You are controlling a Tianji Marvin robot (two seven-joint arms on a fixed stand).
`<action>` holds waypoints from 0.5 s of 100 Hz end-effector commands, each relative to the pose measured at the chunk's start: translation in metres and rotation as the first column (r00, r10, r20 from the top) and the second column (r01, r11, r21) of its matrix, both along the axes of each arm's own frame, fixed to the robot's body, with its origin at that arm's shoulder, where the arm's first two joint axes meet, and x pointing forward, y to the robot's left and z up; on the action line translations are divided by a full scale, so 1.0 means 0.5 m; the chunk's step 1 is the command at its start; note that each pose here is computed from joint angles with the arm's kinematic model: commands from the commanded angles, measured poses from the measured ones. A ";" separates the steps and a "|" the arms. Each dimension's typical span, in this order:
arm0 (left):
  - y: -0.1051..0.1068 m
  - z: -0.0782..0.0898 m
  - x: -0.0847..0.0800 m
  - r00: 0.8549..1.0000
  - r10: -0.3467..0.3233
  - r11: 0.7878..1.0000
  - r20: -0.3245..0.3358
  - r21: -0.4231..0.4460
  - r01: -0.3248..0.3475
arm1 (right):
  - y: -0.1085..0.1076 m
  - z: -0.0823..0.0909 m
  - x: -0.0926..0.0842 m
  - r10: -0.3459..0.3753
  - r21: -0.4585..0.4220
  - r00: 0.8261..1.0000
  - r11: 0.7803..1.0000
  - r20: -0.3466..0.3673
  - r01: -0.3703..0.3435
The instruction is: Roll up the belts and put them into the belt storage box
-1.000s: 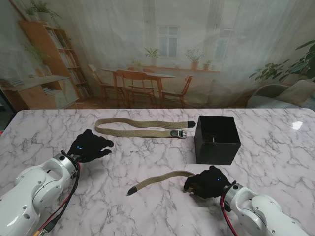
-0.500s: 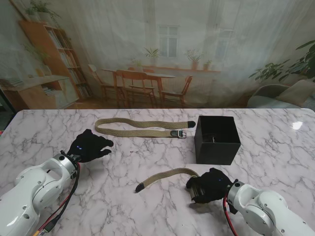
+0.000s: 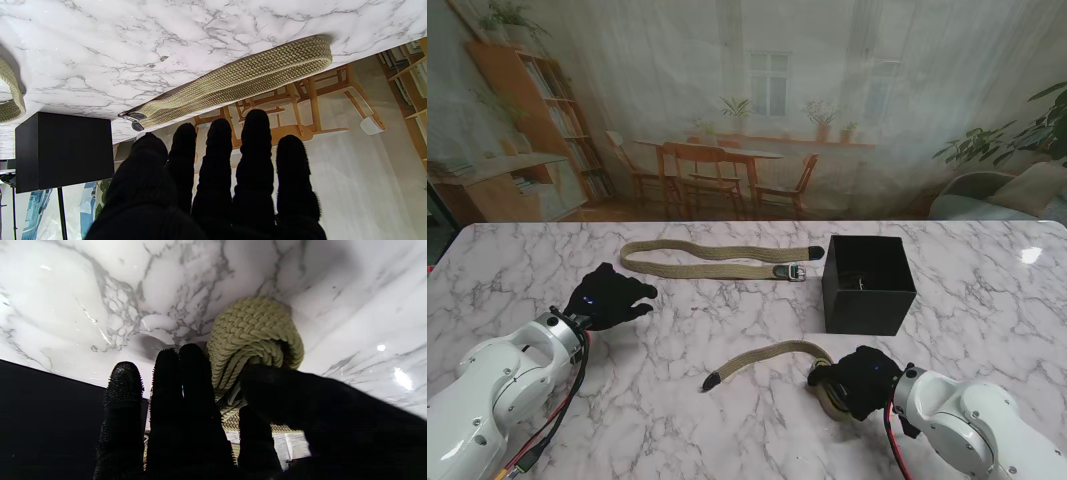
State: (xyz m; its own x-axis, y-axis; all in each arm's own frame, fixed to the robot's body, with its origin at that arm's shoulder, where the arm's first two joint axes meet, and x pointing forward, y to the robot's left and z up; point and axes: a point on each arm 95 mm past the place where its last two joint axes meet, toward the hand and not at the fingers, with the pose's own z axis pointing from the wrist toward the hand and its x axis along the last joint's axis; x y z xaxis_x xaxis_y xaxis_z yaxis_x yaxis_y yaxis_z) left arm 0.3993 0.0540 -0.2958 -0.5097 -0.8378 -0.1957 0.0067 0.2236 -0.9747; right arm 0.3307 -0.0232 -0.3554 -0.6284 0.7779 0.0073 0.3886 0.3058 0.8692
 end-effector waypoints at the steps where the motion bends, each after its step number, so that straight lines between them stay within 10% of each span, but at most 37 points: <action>1: 0.000 -0.004 0.000 1.000 0.005 1.000 -0.013 0.005 -0.005 | -0.002 -0.001 -0.005 -0.004 -0.023 1.000 1.000 -0.007 0.004; 50: 0.000 -0.005 0.000 1.000 0.006 1.000 -0.014 0.009 -0.006 | -0.008 0.003 0.007 0.049 -0.129 0.995 0.991 0.083 -0.038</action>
